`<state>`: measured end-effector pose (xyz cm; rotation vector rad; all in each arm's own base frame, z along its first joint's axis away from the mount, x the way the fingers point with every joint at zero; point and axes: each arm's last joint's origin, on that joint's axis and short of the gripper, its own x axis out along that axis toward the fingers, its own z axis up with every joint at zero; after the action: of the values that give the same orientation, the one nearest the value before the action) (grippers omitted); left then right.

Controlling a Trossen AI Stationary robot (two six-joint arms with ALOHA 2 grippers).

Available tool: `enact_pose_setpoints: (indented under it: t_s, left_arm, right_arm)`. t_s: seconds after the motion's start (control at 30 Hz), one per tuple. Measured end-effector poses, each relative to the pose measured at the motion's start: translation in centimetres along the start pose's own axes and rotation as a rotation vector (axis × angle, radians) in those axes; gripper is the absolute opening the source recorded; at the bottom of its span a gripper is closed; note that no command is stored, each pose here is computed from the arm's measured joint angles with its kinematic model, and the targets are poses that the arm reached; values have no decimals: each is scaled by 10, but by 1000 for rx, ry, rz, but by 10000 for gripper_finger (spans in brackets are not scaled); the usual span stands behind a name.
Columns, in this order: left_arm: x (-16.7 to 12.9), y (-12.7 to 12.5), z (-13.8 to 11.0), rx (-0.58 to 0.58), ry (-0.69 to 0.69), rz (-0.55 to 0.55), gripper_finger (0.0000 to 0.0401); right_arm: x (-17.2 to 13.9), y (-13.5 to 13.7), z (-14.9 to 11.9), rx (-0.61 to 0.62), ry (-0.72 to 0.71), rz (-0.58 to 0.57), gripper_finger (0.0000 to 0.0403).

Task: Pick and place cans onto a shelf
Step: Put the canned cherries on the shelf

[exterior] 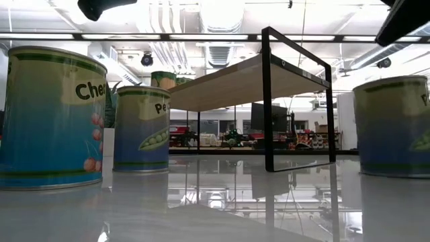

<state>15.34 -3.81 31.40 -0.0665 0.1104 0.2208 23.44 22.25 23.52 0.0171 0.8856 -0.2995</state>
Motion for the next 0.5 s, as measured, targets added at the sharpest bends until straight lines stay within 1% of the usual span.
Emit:
enact_pose_setpoints:
  t_s: [0.07, 0.13, 0.2, 0.23, 0.33, 0.43, 0.5]
  left_arm:
    - [1, -1, -1, -14, 9, -32, 283]
    - [4, -5, -3, -29, 36, -104, 283]
    - [10, -12, -9, -56, 86, -172, 283]
    - [14, -15, -13, -73, 121, -177, 282]
    - [31, -24, -33, -99, 267, -143, 279]
    - [48, -36, -53, -99, 474, -79, 278]
    - [58, -44, -64, -83, 635, -58, 278]
  right_arm:
    - [-4, -6, 6, 22, 0, 15, 8]
    - [-8, -11, 11, 25, -11, 24, 8]
    - [-13, -17, 17, 10, -30, 36, 8]
    - [-16, -20, 19, -7, -46, 34, 8]
    - [-27, -31, 27, -55, -101, 28, 8]
    - [-42, -45, 35, -82, -159, 25, 8]
    - [-51, -54, 39, -84, -187, 32, 8]
